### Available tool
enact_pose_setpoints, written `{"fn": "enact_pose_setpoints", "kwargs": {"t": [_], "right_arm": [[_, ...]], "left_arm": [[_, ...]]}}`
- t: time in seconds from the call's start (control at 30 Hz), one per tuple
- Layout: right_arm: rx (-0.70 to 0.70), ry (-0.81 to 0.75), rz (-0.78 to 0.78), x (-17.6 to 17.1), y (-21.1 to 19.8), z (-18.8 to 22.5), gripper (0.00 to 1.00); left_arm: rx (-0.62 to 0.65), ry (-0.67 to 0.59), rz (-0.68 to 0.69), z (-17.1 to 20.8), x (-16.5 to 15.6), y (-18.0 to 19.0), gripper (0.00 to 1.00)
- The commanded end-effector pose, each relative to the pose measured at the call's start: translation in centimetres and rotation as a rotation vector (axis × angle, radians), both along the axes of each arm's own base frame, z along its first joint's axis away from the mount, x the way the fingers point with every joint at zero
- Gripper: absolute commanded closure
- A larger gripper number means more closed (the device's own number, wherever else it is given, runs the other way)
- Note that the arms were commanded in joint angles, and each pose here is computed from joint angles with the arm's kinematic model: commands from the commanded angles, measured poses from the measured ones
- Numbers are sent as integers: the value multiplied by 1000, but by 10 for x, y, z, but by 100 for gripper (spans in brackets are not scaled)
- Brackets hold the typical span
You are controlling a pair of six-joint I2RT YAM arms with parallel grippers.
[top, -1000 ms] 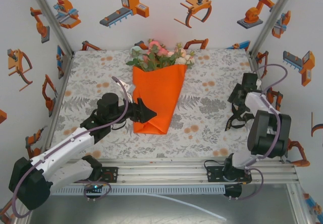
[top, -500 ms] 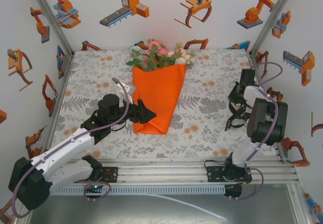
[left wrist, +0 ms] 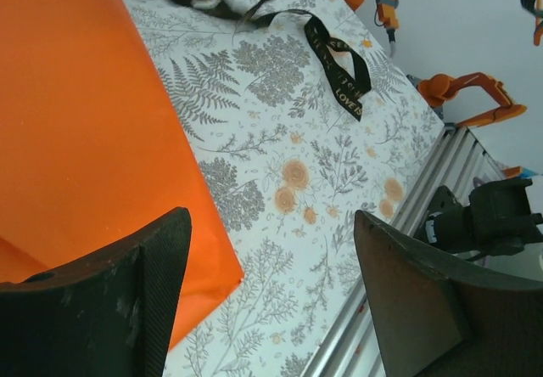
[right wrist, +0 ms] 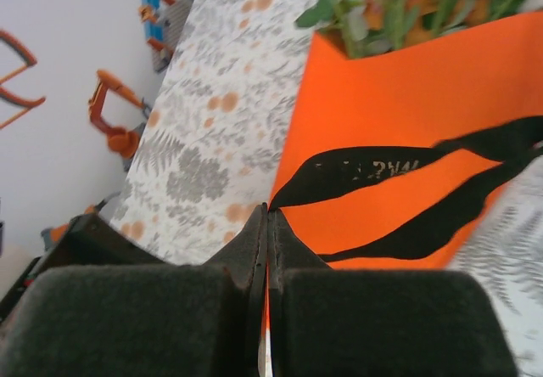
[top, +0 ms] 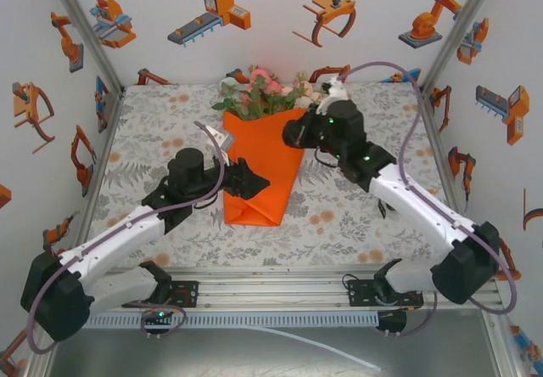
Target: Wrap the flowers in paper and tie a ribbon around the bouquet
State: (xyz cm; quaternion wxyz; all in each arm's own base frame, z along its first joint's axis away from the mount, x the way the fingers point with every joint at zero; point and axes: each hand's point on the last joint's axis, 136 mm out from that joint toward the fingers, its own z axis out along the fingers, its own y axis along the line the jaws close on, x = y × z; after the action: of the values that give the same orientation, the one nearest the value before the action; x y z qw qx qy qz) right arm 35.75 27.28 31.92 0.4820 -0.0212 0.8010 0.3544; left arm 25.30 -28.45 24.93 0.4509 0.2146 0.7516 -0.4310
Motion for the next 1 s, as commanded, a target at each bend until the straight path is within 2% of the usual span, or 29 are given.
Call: {"fn": "enact_pose_setpoints", "kwargs": {"t": [0.0, 0.23, 0.43, 0.53, 0.57, 0.6, 0.63, 0.67, 0.7, 0.73, 0.77, 0.8, 0.87, 0.93, 0.97], "right_arm": [[18, 15, -30, 9, 21, -3, 100], [44, 19, 34, -4, 48, 4, 100], [77, 44, 37, -15, 49, 0, 100], [78, 46, 35, -18, 47, 1, 100], [77, 43, 31, -18, 45, 2, 100], [75, 41, 22, -19, 43, 3, 100], [67, 40, 3, -18, 38, 1, 100], [51, 31, -18, -17, 33, 1, 100], [35, 20, -33, -15, 28, 0, 100], [4, 1, -43, -13, 20, 0, 91], [-51, -19, -43, -10, 10, -2, 70], [-107, -26, -51, -6, -4, -5, 58], [-242, 11, -108, 4, -51, -23, 42], [-327, 98, -244, 14, -114, -50, 35], [-350, 163, -325, 15, -152, -71, 34]], "left_arm": [[29, -111, -34, 5, 9, -10, 27], [90, -162, 18, -2, 31, -14, 24], [122, -147, 98, -15, 63, -22, 23], [92, -147, 88, -15, 73, -33, 26], [81, -140, 77, -16, 75, -37, 31], [65, -135, 71, -14, 77, -41, 42], [47, -125, 68, -14, 78, -43, 65], [23, -115, 71, -12, 78, -44, 92], [3, -110, 78, -9, 77, -41, 100], [-25, -106, 96, -3, 74, -35, 100], [-46, -96, 132, 3, 72, -24, 100], [-57, -88, 168, 10, 69, -12, 100], [-13, -43, 294, 17, 66, 25, 100], [79, 11, 457, 17, 67, 69, 100], [128, 61, 552, 12, 69, 95, 100]]}}
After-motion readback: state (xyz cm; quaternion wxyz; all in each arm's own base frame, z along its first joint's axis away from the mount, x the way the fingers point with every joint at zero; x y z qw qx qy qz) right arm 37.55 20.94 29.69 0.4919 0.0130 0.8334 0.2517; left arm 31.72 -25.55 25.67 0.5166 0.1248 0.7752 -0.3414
